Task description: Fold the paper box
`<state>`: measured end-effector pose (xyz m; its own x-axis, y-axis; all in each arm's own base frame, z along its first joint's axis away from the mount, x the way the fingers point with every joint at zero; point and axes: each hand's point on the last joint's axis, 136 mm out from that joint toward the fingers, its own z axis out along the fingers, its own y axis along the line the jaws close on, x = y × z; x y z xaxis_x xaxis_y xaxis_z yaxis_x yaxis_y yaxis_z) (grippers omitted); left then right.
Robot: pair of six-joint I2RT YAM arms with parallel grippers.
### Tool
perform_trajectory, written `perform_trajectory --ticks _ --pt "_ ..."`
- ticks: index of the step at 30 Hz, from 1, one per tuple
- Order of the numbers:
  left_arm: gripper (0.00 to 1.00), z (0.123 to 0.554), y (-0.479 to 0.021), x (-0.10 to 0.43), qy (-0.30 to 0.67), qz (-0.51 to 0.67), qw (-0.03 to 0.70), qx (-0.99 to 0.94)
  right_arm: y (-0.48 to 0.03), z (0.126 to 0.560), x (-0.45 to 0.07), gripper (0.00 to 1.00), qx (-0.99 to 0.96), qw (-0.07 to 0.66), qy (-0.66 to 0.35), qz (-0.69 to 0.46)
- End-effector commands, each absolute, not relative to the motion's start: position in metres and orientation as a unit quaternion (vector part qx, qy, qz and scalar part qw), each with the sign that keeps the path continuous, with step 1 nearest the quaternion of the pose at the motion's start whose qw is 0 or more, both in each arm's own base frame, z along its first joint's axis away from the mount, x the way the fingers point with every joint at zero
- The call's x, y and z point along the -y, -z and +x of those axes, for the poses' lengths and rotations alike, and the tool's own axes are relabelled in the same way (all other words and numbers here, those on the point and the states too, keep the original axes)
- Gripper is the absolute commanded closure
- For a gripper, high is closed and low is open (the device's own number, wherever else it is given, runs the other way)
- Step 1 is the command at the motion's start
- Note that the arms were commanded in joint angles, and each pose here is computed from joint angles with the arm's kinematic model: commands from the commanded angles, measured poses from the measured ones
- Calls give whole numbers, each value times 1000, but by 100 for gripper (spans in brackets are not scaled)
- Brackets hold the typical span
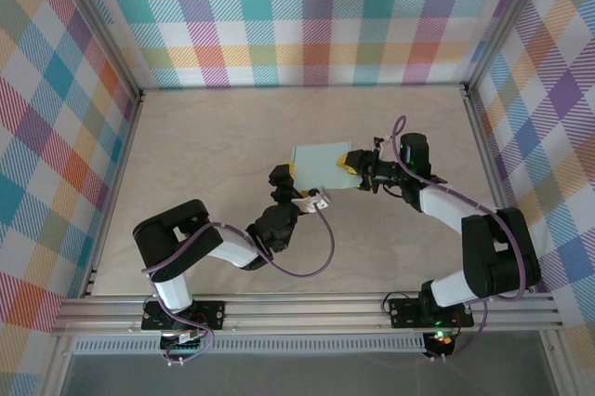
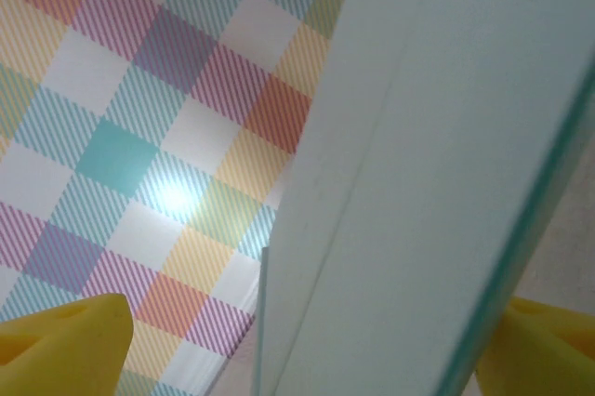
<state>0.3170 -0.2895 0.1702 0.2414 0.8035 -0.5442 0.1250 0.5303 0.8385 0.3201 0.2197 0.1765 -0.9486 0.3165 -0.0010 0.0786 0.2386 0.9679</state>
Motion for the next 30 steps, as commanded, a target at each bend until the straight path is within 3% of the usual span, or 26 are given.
perform_trajectory --ticks 1,26,30 --pt "15 321 -183 291 -261 391 687 -555 -191 315 -220 56 -771 105 -620 105" --pt "62 321 -177 272 -242 372 678 -585 -205 315 -220 56 -766 117 -624 97" --pt "64 319 -176 273 -234 383 670 -592 -206 315 -219 54 -766 119 -623 99"
